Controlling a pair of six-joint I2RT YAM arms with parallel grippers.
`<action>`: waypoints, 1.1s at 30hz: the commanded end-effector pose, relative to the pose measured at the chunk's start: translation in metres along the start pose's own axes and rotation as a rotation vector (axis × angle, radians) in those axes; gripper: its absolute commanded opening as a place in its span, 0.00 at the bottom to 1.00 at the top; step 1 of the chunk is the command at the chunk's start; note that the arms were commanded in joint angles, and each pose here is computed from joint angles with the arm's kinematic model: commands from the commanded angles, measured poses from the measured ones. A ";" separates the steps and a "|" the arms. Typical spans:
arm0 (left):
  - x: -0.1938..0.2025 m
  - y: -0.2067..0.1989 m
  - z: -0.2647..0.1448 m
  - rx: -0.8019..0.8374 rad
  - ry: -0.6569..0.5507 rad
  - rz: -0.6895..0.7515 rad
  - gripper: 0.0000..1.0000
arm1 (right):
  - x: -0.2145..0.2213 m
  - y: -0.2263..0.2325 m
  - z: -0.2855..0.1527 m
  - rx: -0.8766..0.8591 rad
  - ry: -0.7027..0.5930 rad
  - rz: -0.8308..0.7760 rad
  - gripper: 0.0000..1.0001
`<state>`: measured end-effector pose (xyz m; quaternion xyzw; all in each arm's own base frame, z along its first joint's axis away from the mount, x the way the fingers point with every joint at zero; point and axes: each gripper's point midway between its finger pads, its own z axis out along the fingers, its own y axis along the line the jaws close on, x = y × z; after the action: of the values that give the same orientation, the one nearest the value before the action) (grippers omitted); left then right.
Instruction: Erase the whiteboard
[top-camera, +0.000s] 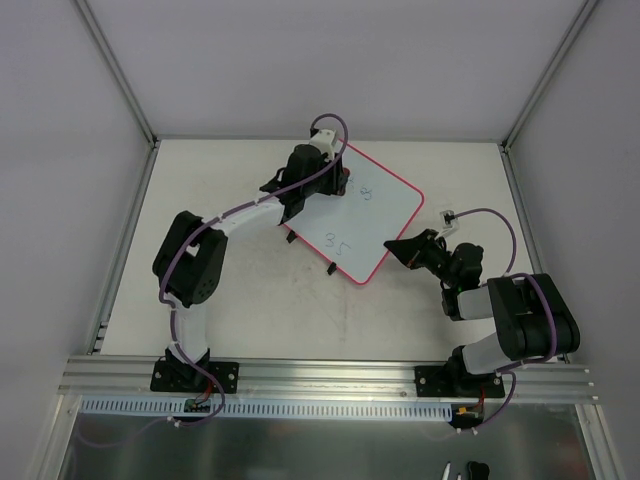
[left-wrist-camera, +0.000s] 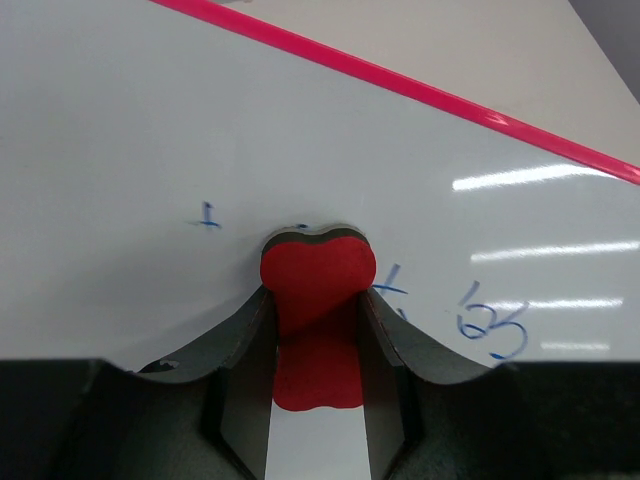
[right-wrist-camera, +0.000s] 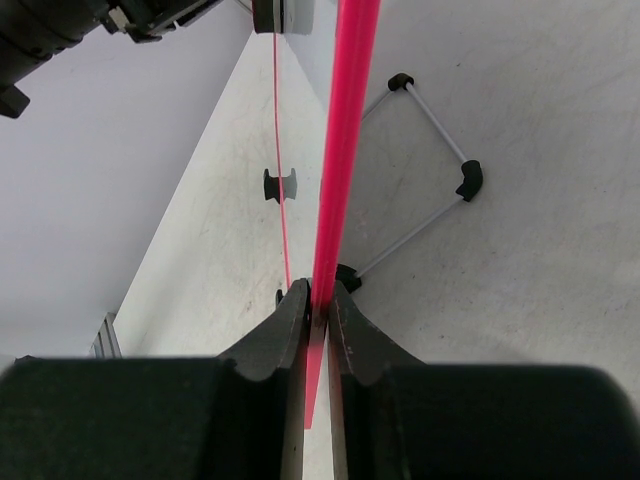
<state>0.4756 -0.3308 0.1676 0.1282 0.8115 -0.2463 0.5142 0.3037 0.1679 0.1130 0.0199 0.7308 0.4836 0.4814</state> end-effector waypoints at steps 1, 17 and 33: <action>0.006 -0.038 -0.011 0.074 -0.009 -0.016 0.20 | -0.040 0.038 0.009 -0.159 -0.143 -0.224 0.00; 0.043 -0.104 -0.015 0.116 -0.012 0.134 0.23 | -0.040 0.040 0.009 -0.166 -0.142 -0.229 0.00; 0.004 -0.031 0.007 -0.034 -0.005 0.119 0.18 | -0.040 0.042 0.008 -0.171 -0.142 -0.230 0.00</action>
<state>0.4348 -0.3943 0.1798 0.1859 0.7893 -0.2374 0.5349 0.3046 0.1677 0.1116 0.0215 0.7325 0.4806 0.4816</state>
